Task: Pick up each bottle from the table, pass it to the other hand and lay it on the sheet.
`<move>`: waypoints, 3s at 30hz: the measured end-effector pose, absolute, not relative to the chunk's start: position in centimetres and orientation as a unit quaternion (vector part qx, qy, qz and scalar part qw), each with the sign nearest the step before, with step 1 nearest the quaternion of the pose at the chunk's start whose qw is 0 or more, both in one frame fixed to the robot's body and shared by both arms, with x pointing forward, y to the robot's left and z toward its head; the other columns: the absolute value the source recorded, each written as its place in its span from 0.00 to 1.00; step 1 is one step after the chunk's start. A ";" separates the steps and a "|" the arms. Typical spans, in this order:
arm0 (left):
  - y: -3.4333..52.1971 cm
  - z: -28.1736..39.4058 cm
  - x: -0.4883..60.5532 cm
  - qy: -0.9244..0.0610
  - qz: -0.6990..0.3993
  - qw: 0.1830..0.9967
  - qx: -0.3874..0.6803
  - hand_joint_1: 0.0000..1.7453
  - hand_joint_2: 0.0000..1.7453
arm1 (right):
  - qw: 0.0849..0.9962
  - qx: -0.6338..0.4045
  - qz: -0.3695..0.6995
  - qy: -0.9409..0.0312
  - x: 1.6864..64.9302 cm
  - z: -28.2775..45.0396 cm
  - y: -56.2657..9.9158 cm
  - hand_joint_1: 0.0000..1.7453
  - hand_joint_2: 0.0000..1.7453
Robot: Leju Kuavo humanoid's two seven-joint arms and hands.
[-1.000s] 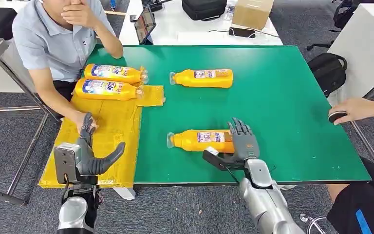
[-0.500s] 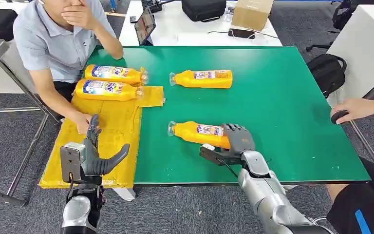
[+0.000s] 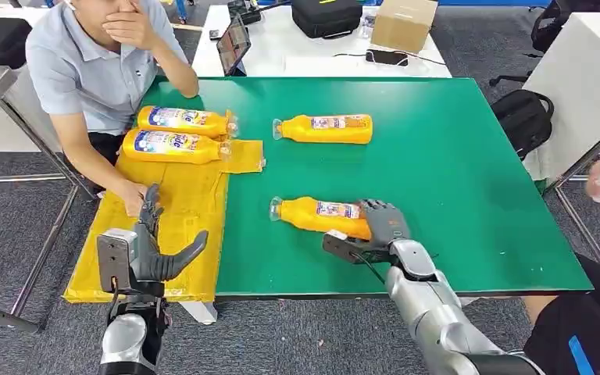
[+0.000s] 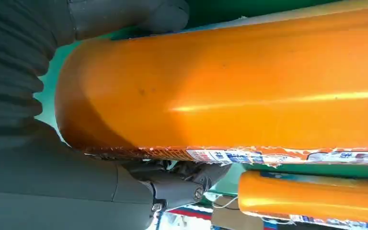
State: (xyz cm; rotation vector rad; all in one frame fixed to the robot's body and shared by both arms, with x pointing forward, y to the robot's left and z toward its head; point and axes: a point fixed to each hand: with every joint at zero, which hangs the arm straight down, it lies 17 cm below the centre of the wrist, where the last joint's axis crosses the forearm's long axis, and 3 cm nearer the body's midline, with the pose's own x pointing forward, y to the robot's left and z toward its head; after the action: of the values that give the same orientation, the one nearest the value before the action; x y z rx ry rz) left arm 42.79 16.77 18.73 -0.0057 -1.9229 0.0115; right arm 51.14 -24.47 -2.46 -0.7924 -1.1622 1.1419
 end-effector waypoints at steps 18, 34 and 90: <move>9.3 20.8 41.1 -0.821 0.005 0.535 -0.198 0.00 1.00 | 0.494 -0.025 0.019 -0.869 47.3 21.2 -17.0 1.00 1.00; 2.7 24.6 36.3 -0.822 -0.059 0.459 -0.333 0.00 1.00 | 0.488 0.054 0.217 -0.843 42.7 18.0 -2.5 1.00 1.00; 1.5 17.8 37.7 -0.764 -0.094 0.568 -0.291 1.00 1.00 | 0.464 -0.063 0.408 -0.784 41.0 7.9 1.5 0.00 0.00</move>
State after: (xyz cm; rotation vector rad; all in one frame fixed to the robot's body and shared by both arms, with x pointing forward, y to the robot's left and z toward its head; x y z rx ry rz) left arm 37.71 1.46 17.77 -0.6846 -1.7948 -0.2214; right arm 40.97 1.54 7.87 -0.1537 -1.9259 1.0025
